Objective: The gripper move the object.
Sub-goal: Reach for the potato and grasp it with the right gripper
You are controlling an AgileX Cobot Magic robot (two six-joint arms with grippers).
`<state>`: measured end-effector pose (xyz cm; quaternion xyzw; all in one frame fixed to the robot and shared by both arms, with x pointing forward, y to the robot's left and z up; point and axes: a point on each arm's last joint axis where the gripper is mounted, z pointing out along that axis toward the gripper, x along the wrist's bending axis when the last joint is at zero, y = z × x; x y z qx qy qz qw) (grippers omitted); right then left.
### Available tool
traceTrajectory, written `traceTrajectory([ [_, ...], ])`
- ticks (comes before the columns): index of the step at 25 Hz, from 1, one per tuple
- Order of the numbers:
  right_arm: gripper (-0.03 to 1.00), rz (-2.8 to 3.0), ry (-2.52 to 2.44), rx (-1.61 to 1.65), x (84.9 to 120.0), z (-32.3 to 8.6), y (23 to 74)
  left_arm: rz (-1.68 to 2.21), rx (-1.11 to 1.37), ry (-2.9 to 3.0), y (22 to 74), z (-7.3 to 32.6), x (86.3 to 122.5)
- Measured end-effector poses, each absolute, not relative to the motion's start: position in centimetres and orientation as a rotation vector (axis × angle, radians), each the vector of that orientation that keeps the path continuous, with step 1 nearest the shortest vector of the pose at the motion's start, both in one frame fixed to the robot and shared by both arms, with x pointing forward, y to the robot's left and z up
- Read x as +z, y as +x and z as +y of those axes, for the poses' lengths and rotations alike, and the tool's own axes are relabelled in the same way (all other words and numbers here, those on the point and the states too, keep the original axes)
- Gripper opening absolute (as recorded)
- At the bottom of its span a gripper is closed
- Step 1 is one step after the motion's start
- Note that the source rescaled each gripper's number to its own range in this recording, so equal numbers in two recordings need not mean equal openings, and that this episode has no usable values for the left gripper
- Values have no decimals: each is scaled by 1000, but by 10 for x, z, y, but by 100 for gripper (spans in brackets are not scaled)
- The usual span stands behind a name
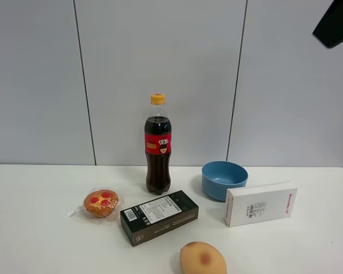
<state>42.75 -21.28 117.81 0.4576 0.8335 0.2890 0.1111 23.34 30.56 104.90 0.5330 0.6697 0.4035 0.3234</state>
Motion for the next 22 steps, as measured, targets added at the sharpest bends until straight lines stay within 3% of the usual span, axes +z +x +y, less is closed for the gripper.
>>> traceTrajectory([
  [7,88,2620,1238,571,1140,-150,436,1757,1059,1399,233,306,1049],
  [11,95,2715,1165,418,1102,-112,451,1757,1059,1399,233,306,1049],
  [16,100,2749,1138,206,1056,-93,476,1757,1059,1399,233,306,1049],
  [22,100,2775,1137,202,1018,-76,489,1757,1059,1399,233,306,1049],
])
